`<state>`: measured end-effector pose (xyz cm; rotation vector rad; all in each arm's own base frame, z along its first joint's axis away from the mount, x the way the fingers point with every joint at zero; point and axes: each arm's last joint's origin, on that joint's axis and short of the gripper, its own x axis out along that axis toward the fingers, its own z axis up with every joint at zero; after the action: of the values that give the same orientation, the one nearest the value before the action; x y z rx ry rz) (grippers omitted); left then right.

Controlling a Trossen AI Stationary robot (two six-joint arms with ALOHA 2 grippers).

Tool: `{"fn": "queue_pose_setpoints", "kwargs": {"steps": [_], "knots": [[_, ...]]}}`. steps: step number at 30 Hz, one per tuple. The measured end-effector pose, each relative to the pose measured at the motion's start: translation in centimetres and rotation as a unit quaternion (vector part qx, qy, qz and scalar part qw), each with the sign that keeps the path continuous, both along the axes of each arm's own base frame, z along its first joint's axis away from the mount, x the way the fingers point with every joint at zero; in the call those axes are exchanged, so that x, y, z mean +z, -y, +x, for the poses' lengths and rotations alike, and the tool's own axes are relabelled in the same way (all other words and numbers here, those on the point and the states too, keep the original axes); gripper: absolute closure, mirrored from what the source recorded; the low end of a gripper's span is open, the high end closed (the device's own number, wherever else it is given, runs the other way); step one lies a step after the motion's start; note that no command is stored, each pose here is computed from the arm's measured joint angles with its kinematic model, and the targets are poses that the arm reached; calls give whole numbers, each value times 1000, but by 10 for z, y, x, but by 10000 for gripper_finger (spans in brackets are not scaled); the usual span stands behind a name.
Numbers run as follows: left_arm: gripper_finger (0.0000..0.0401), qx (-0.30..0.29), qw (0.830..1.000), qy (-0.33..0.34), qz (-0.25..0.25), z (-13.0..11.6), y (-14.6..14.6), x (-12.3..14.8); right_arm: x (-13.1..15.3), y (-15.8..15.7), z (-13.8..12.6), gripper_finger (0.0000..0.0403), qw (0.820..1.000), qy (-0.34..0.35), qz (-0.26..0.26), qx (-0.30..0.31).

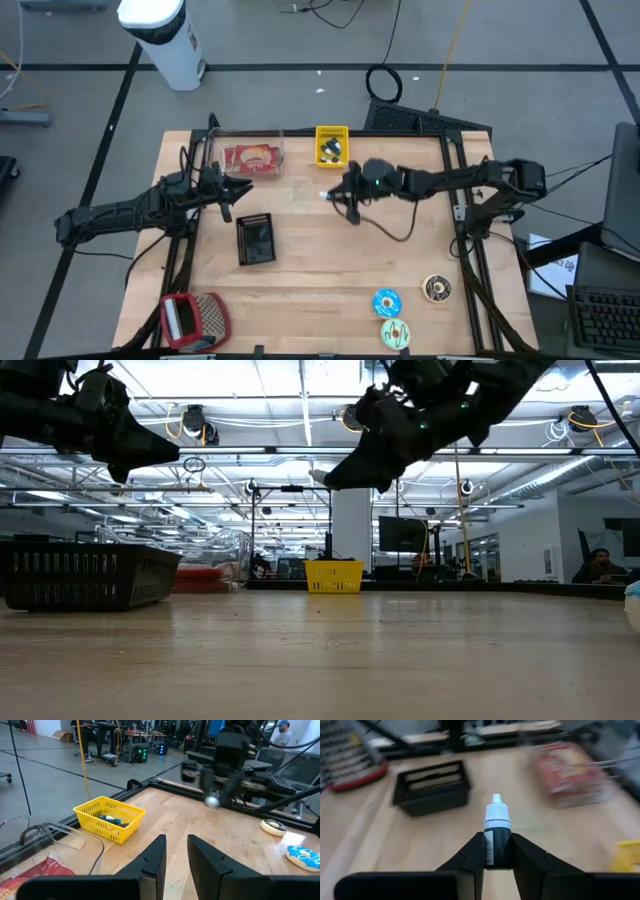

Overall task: Pick & Place Food Item
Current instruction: Put the green food coloring bottle into the yellow bin

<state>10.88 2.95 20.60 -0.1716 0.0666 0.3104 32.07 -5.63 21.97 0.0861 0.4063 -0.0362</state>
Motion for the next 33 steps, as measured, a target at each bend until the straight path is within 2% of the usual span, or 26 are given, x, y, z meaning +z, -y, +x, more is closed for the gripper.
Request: {"fn": "queue_pose_setpoints", "kwargs": {"steps": [5, 11, 17, 23, 26, 33], "knots": [[322, 0, 1000, 0, 0, 0, 0, 0, 11, 43, -6, 333, 998, 18, -6, -62], [323, 0, 1000, 0, 0, 0, 0, 0, 11, 85, -22, 333, 992, 18, -16, -127], [323, 0, 1000, 0, 0, 0, 0, 0, 17, 107, -30, 333, 985, 40, -14, -165], [323, 0, 1000, 0, 0, 0, 0, 0, 28, 119, -13, 333, 986, 7, -5, -165], [323, 0, 1000, 0, 0, 0, 0, 0, 18, 125, -1, 332, 987, -25, -5, -160], [323, 0, 1000, 0, 0, 0, 0, 0, -28, 146, 9, 332, 981, -84, 16, -174]]}}
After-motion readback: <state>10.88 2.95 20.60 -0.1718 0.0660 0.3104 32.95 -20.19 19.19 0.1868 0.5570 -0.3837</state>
